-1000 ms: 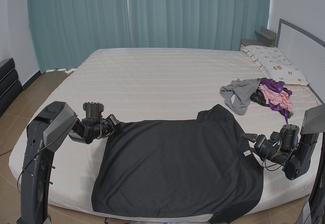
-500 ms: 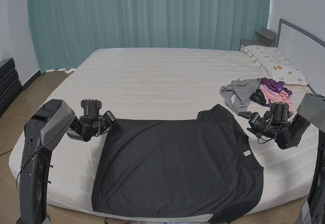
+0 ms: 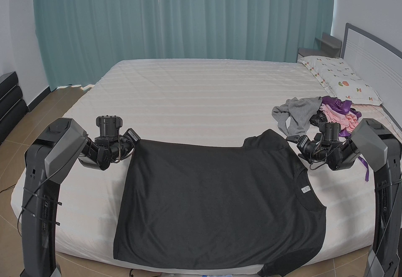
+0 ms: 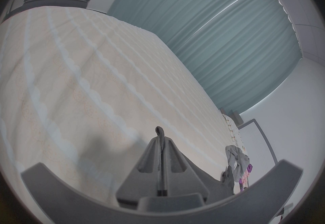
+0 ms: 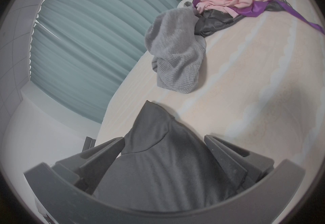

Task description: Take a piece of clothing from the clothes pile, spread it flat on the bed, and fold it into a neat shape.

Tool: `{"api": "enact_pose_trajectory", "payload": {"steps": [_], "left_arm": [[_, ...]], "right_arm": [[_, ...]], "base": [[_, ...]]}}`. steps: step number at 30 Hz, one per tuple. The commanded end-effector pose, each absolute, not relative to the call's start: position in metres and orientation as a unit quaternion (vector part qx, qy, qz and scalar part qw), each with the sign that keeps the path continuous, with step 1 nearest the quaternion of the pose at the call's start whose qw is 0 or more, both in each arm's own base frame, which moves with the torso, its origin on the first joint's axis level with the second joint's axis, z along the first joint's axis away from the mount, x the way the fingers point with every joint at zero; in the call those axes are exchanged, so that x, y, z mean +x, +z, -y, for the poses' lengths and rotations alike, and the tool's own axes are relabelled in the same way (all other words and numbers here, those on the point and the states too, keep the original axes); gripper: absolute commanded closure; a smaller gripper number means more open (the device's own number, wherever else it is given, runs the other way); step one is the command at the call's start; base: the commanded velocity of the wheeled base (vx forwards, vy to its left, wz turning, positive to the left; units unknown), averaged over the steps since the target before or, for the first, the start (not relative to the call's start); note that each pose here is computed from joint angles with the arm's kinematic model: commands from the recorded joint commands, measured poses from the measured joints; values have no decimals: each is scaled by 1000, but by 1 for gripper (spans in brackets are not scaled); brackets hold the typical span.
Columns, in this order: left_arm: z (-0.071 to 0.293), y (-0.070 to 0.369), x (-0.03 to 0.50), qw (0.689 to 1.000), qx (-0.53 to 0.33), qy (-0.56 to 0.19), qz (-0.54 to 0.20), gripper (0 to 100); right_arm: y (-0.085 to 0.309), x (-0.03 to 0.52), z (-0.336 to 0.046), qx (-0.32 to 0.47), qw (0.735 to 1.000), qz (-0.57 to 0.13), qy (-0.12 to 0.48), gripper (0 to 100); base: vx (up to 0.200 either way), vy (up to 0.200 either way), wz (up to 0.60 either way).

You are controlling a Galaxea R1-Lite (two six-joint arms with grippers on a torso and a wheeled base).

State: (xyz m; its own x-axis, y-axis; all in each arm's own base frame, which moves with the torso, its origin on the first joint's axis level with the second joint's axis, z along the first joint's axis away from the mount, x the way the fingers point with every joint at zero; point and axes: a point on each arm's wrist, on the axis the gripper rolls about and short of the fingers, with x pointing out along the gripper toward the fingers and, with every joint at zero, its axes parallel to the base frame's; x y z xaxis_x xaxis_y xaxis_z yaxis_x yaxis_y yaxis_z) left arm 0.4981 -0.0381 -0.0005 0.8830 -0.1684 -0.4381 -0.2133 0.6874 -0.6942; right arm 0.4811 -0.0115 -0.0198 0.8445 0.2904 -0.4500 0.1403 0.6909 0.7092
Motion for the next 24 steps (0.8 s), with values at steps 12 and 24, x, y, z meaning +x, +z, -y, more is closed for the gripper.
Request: {"api": "enact_pose_trajectory", "payload": {"steps": [12, 24], "left_arm": [[38, 2, 498, 886, -396, 11, -240, 100], [32, 5, 501, 888, -396, 16, -233, 100]], "right_arm": [[-56, 496, 12, 371, 881, -289, 43, 100], [-28, 509, 17, 366, 900, -233, 31, 100]], "base": [[0, 0, 0], [0, 0, 0]]}}
